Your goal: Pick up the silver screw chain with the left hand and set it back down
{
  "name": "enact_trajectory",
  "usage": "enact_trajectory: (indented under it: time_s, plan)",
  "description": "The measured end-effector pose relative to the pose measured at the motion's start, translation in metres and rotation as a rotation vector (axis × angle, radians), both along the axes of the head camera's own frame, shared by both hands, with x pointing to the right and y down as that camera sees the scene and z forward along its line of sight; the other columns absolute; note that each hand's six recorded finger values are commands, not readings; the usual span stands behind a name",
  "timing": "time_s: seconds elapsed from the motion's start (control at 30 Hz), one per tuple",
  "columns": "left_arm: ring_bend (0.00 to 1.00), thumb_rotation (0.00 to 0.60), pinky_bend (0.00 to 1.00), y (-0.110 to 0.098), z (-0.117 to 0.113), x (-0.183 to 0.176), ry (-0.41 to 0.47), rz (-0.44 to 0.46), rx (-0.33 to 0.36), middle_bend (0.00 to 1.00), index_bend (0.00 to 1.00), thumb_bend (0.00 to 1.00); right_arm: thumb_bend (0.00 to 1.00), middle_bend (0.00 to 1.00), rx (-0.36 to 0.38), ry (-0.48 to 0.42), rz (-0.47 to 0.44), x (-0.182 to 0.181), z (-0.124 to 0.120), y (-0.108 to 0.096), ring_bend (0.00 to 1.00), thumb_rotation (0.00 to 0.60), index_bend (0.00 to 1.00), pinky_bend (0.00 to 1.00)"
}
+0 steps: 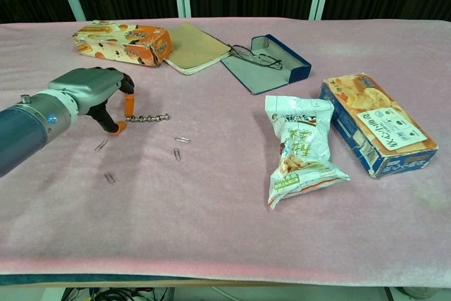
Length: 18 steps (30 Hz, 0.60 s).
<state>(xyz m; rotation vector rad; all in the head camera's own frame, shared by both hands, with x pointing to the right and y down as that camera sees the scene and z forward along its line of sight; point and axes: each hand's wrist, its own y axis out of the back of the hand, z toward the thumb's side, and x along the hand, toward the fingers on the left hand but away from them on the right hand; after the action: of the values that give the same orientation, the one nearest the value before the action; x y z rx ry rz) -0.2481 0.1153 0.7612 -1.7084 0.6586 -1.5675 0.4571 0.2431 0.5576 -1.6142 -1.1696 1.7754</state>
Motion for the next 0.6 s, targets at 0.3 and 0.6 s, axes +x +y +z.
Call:
enact_trajectory:
  time_s: [0.3, 0.6]
  plan:
    - [0.00, 0.600, 0.00, -0.0007, 0.0013, 0.0001, -0.016, -0.011, 0.010, 0.15, 0.54, 0.36, 0.09, 0.00, -0.002, 0.000, 0.000, 0.0001, 0.0005, -0.0001, 0.06, 0.600, 0.00, 0.18]
    - [0.00, 0.600, 0.00, -0.0017, 0.0033, 0.0048, -0.031, -0.003, 0.031, 0.15, 0.54, 0.36, 0.09, 0.00, -0.007, -0.003, 0.000, -0.0002, 0.0012, 0.0002, 0.06, 0.600, 0.00, 0.18]
